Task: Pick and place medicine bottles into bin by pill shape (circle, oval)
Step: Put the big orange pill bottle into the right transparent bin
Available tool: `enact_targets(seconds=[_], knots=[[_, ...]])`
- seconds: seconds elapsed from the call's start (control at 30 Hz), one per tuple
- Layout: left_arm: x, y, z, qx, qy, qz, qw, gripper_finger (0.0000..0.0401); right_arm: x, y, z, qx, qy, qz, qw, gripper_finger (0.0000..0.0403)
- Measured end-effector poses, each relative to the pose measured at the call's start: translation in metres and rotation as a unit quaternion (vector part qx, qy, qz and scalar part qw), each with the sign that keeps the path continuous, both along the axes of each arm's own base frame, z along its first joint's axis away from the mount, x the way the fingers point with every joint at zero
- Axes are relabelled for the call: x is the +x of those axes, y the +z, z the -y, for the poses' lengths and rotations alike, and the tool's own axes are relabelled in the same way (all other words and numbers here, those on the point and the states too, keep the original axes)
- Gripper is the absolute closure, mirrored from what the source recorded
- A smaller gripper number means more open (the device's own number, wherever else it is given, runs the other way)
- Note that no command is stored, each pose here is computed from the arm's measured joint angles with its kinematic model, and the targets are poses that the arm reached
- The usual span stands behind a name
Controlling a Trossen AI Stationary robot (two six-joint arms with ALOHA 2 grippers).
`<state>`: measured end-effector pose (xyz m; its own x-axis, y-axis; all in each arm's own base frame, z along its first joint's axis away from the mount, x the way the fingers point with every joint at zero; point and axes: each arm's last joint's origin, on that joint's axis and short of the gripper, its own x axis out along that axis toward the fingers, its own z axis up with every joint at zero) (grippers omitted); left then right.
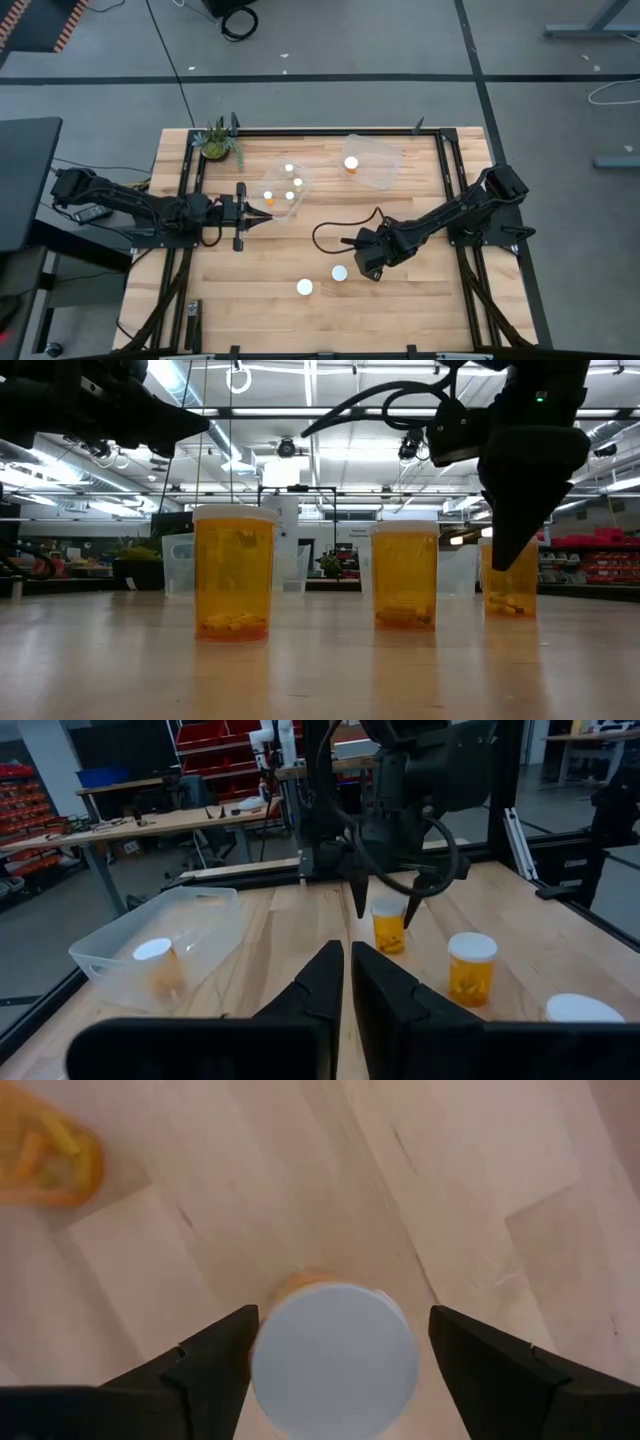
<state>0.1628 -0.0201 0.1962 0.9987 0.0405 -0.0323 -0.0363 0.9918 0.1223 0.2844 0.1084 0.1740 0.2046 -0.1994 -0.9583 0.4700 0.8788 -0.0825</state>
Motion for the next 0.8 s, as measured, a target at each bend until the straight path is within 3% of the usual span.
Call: enact_targets(seconds=[0.37,0.8], knots=[[0.000,0.000,0.000,0.000,0.000,0.000,1.000,0.0370,0.001,0.000,0.001,0.013,-0.004,-0.004,1.000,0.0180],[0.000,0.000,0.000,0.000,0.000,0.001,1.000,0.0366,0.011,0.017,0.019,0.020,-0.020,-0.010,1.000,0.0180]])
